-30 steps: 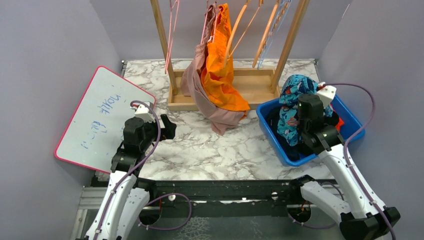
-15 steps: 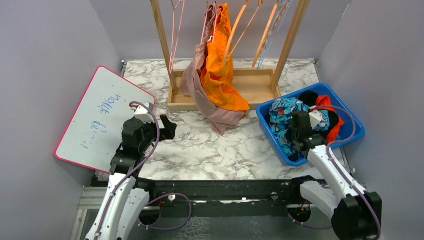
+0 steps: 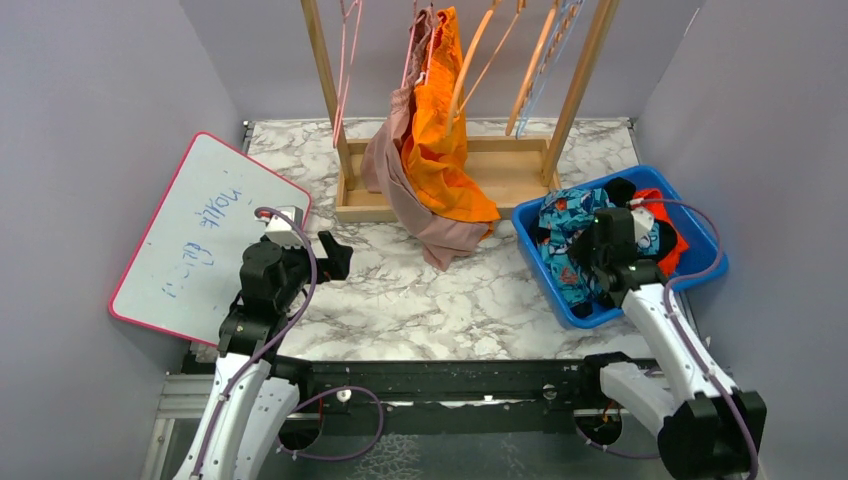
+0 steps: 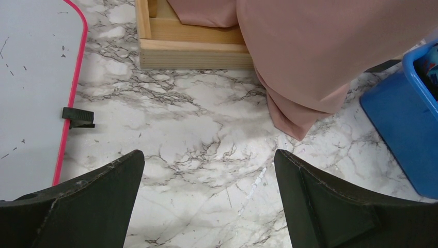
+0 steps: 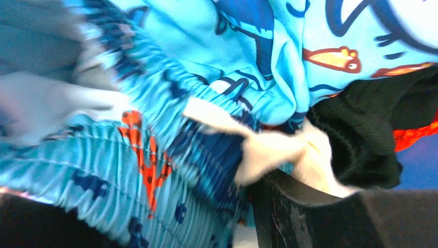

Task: Remove the shorts from the hanger
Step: Place the shorts in the basket.

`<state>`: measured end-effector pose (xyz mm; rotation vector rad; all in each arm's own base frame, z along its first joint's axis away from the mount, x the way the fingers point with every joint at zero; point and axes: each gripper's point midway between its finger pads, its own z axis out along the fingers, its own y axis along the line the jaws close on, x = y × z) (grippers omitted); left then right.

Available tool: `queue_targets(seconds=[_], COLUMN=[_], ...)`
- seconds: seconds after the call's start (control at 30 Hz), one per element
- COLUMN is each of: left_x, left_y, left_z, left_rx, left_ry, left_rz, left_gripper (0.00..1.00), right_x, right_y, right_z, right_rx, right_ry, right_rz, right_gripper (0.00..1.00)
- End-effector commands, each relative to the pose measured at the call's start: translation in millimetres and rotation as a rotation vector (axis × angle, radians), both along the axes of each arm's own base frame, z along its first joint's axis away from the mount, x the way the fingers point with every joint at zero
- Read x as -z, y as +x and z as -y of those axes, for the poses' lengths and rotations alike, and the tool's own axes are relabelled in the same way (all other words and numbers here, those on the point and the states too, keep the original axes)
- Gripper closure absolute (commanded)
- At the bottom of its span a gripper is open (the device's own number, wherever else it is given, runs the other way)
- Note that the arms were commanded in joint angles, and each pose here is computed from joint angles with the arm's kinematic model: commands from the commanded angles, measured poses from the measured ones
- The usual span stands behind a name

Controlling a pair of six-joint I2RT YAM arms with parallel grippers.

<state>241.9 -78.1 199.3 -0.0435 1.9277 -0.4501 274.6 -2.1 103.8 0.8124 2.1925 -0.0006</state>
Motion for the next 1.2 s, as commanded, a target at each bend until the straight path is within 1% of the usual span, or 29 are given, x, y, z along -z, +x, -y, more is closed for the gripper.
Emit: queue_targets(seconds=[0.0, 0.1, 0.2, 0.27, 0.33, 0.4, 0.43, 0.47, 0.57, 0.63, 0.73, 0.8, 0.87, 0.93, 1.0, 1.07, 1.17], left_x=[-4.7, -5.3, -5.3, -4.9, -4.2, -2.5, -1.9, -1.3, -0.7, 0.3, -0.3, 0.2, 0.0, 0.8, 1.4, 1.0, 0.0], left_y=[0.4, 0.4, 0.4, 0.7, 1.2, 1.5, 1.7, 1.7, 2.4, 2.8, 2.7, 2.5, 2.9, 3.0, 3.1, 2.9, 2.7], left_z=[4.2, 4.3, 4.0, 4.1, 4.3, 4.7, 4.7, 4.6, 4.1, 3.9, 3.7, 3.3, 3.1, 3.3, 3.6, 3.6, 3.2], left_rx=[0.026, 0.027, 0.025, 0.026, 0.027, 0.028, 0.028, 0.027, 0.023, 0.022, 0.021, 0.019, 0.018, 0.019, 0.021, 0.021, 0.018], left_ry=[-0.01, -0.01, -0.01, -0.01, -0.01, -0.009, -0.009, -0.008, -0.008, -0.006, -0.005, -0.005, -0.004, -0.004, -0.004, -0.004, -0.004], left_rz=[0.032, 0.035, 0.035, 0.034, 0.03, 0.023, 0.02, 0.019, 0.016, 0.013, 0.014, 0.014, 0.013, 0.01, 0.007, 0.009, 0.013], left_gripper=[0.02, 0.02, 0.02, 0.02, 0.02, 0.02, 0.02, 0.02, 0.02, 0.02, 0.02, 0.02, 0.02, 0.02, 0.02, 0.02, 0.02], right_x=[-54.9, -80.6, -112.5, -142.3, -177.5, -200.3, -203.0, -200.5, -162.7, -122.0, -53.3, -12.0, 11.9, 10.0, -8.6, -39.5, -90.2], right_y=[-3.4, -7.8, -6.8, 1.0, 14.6, 26.7, 33.4, 41.2, 70.5, 75.5, 62.6, 49.5, 42.6, 44.5, 53.3, 61.8, 65.2], right_z=[10.5, 13.8, 14.3, 6.9, -9.7, -28.8, -35.2, -39.4, -41.0, -31.8, -22.4, -21.8, -20.9, -18.4, -18.7, -24.3, -41.5], right_rx=[-0.002, 0.006, 0.002, -0.045, -0.162, -0.277, -0.308, -0.33, -0.342, -0.271, -0.19, -0.159, -0.146, -0.141, -0.167, -0.215, -0.343], right_ry=[-0.061, -0.074, -0.078, -0.063, -0.052, -0.035, -0.022, -0.018, -0.026, -0.026, -0.018, 0.007, 0.014, -0.002, -0.021, -0.022, -0.006], right_rz=[0.101, 0.115, 0.153, 0.234, 0.377, 0.498, 0.512, 0.496, 0.32, 0.167, 0.05, 0.006, -0.029, -0.055, -0.031, 0.028, 0.159], right_gripper=[0.38, 0.3, 0.28, 0.29, 0.3, 0.35, 0.37, 0.39, 0.5, 0.55, 0.58, 0.59, 0.59, 0.59, 0.59, 0.56, 0.46])
